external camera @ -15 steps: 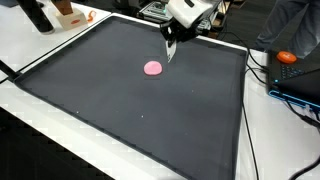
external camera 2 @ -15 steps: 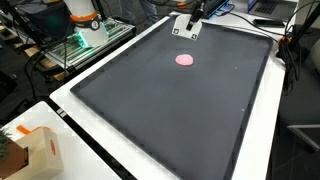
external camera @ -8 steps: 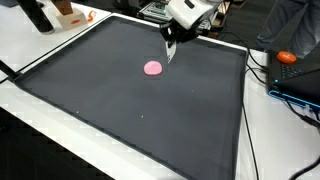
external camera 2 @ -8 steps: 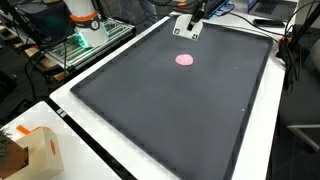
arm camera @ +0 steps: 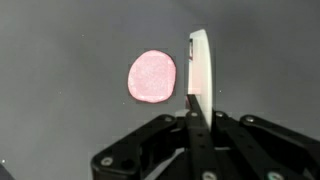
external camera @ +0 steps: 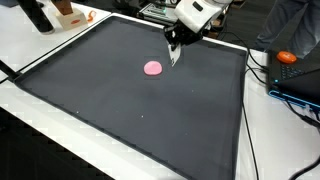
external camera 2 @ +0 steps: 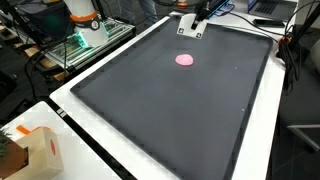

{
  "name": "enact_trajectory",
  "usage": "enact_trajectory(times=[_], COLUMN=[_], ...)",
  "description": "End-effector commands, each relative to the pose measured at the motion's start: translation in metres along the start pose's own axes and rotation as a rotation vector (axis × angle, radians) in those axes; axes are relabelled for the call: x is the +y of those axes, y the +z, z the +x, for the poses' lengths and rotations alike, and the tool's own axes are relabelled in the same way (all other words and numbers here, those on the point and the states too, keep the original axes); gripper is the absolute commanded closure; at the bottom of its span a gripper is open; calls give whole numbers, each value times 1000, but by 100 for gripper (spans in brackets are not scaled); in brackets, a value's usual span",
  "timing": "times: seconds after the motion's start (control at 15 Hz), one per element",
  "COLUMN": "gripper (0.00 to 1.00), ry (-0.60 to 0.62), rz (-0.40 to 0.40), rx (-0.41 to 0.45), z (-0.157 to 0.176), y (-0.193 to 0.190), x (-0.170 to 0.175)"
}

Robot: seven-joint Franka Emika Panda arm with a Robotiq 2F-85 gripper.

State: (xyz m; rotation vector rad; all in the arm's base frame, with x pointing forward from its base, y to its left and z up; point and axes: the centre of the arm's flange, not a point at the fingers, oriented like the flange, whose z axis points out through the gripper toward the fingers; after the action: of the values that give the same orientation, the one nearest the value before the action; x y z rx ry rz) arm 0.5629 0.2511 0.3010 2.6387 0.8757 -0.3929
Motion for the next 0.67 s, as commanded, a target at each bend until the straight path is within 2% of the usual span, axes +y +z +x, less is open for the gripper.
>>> enact_trajectory(times=[0.0, 0.6], gripper=[99, 99], ry=[-47, -44], rz=[-25, 2], rx=[-3, -7], z=[19, 43], y=[2, 18], x=[0, 9])
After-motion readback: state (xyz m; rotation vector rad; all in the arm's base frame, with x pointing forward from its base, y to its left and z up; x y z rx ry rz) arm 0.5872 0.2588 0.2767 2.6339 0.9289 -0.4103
